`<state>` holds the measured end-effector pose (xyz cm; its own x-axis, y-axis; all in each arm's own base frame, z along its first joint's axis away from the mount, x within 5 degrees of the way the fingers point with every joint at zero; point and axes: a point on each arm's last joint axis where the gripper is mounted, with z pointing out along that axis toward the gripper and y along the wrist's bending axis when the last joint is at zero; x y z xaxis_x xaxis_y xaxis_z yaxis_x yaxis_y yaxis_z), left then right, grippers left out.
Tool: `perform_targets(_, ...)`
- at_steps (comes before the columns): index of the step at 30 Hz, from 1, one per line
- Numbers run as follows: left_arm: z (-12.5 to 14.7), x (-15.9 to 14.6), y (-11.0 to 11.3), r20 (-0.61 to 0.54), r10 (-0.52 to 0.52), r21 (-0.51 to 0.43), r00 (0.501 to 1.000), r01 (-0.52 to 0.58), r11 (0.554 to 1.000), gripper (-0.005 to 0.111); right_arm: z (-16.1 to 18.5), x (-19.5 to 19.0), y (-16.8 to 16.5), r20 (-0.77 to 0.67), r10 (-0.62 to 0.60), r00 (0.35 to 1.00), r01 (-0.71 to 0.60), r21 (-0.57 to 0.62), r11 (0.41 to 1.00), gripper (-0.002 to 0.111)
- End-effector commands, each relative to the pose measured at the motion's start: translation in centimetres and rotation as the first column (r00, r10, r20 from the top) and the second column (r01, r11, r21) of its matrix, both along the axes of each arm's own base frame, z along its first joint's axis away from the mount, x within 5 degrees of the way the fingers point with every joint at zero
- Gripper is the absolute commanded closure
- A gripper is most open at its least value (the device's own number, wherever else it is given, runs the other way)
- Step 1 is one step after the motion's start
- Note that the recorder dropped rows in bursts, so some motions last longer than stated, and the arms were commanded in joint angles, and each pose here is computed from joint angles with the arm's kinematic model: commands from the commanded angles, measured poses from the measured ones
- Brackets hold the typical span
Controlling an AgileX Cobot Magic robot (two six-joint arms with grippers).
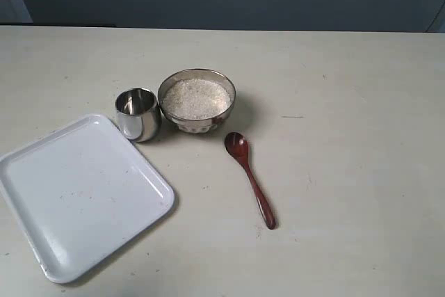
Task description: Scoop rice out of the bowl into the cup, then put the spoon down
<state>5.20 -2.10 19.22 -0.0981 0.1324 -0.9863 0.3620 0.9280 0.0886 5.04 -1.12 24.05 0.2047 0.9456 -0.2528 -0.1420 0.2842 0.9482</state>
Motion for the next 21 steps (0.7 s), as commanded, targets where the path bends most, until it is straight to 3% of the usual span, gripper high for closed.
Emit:
perform_targets(1, 0.2, 0.0, 0.0, 0.019, -0.002, -0.012, 1.0, 0.002, 1.0, 0.106, 4.1, -1.3, 1.4, -0.014, 0.026, 1.0, -0.029, -0.52, 0.853, 0.108)
perform_targets(2, 0.2, 0.0, 0.0, 0.019, -0.002, -0.012, 1.0, 0.002, 1.0, 0.106, 5.2, -1.8, 1.7, -0.032, 0.016, 0.999, -0.033, -0.643, 0.765, 0.108)
perform_targets(5, 0.2, 0.0, 0.0, 0.019, -0.002, -0.012, 1.0, 0.002, 1.0, 0.106, 8.2, -2.4, 2.2, -0.108, -0.001, 0.994, -0.087, -0.813, 0.576, 0.108)
perform_targets(8, 0.2, 0.0, 0.0, 0.019, -0.002, -0.012, 1.0, 0.002, 1.0, 0.106, 10.1, -1.6, 2.7, -0.235, 0.037, 0.971, -0.224, -0.852, 0.474, 0.108)
perform_targets(10, 0.2, 0.0, 0.0, 0.019, -0.002, -0.012, 1.0, 0.002, 1.0, 0.106, 11.2, -0.6, 3.2, -0.309, 0.089, 0.947, -0.316, -0.843, 0.436, 0.108)
perform_targets(13, 0.2, 0.0, 0.0, 0.019, -0.002, -0.012, 1.0, 0.002, 1.0, 0.106, 12.0, 1.5, 4.4, -0.421, 0.225, 0.879, -0.472, -0.834, 0.286, 0.108)
perform_targets(17, 0.2, 0.0, 0.0, 0.019, -0.002, -0.012, 1.0, 0.002, 1.0, 0.106, 12.7, 4.5, 6.5, -0.568, 0.427, 0.704, -0.656, -0.75, 0.084, 0.108)
perform_targets(21, 0.2, 0.0, 0.0, 0.019, -0.002, -0.012, 1.0, 0.002, 1.0, 0.106, 11.7, 7.6, 8.0, -0.72, 0.471, 0.51, -0.79, -0.608, -0.074, 0.108)
